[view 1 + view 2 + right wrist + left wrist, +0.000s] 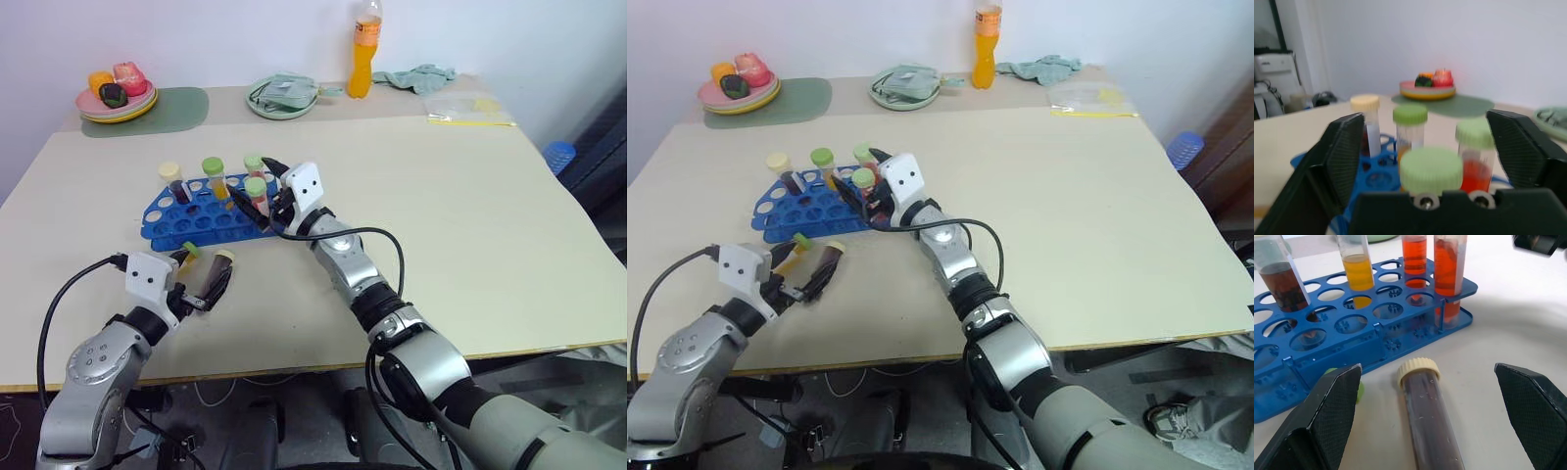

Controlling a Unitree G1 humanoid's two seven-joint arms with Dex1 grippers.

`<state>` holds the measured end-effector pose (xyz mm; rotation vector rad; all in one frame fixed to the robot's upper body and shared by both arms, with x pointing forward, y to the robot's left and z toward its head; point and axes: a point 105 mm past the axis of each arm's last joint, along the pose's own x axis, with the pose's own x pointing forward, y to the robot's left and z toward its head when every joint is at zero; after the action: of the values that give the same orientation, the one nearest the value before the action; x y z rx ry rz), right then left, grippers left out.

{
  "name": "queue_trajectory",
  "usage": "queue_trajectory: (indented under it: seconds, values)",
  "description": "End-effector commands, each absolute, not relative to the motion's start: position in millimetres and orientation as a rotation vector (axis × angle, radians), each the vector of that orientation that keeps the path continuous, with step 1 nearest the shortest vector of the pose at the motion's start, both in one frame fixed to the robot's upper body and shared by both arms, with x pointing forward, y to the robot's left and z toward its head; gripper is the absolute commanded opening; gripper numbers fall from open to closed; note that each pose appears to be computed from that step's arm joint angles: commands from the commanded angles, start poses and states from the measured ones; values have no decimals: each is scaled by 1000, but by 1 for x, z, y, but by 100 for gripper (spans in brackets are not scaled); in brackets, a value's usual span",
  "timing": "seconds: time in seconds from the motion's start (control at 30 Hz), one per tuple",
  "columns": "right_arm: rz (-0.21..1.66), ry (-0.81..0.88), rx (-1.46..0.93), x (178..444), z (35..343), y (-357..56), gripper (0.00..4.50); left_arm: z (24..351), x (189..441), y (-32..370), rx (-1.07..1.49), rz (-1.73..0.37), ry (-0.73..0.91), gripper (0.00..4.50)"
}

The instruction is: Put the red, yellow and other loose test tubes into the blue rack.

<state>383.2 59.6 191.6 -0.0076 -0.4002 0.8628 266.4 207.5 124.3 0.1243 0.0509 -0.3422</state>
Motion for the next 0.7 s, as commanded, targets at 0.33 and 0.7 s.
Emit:
queue_trajectory:
  seconds: [0.33,0.7]
  values:
    - [1134,-283,-221,335,192,-11,446,146,272,221,303,-270,449,450]
    - [1340,-208,-383,301,178,-23,446,149,297,213,379,-330,819,450]
